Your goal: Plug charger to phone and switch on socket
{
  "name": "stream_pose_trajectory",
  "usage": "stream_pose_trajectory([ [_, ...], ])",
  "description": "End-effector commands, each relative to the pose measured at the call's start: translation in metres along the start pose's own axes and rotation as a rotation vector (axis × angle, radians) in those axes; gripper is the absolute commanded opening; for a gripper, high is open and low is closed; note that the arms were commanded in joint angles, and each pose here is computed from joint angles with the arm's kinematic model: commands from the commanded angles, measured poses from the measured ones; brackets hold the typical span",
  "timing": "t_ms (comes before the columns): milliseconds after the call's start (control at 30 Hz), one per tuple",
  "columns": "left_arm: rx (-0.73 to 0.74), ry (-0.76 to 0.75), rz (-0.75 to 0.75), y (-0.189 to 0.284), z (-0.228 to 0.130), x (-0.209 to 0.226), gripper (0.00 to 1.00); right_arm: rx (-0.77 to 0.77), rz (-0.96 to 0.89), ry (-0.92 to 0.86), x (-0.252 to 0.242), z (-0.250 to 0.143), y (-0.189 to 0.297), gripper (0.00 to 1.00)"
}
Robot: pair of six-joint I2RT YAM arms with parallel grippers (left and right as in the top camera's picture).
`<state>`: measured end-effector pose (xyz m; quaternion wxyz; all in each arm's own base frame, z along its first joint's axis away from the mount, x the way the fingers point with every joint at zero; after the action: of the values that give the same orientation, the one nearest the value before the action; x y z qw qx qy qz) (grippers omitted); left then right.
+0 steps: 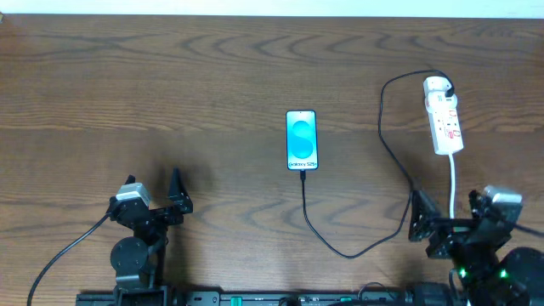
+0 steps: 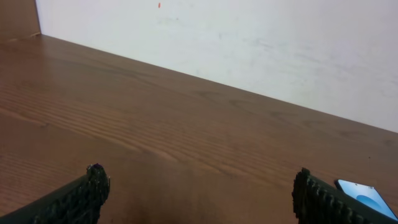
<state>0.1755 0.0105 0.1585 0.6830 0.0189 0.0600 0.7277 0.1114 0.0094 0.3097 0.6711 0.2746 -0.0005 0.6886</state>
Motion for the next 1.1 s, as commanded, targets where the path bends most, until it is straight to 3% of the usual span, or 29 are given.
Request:
stream_pose_trajectory([
  [0,0.052,-0.002,0.008,-0.001,-0.012,0.002,0.96,0.004,0.018,0.073,-0.002,-0.010,-0.001,0.99],
  [467,0.052,-0.002,0.008,-0.001,-0.012,0.002,0.96,0.057,0.001,0.125,-0.015,-0.038,-0.016,0.99],
  [1067,0.052,-0.002,0.008,-0.001,-0.012,0.002,0.96,0.102,-0.009,0.182,-0.037,-0.077,-0.068,0.99],
])
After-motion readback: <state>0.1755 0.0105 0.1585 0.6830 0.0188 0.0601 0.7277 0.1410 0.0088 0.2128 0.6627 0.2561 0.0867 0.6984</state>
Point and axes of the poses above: each gripper's point midway between its finger pads, its own y axis back along the fingers, its own x axis along the line the jaws close on, z = x × y, the point moved 7 cm from there along y, back along the fingers, and after that the axes turned 11 degrees about -y, right-handed, at the moved point
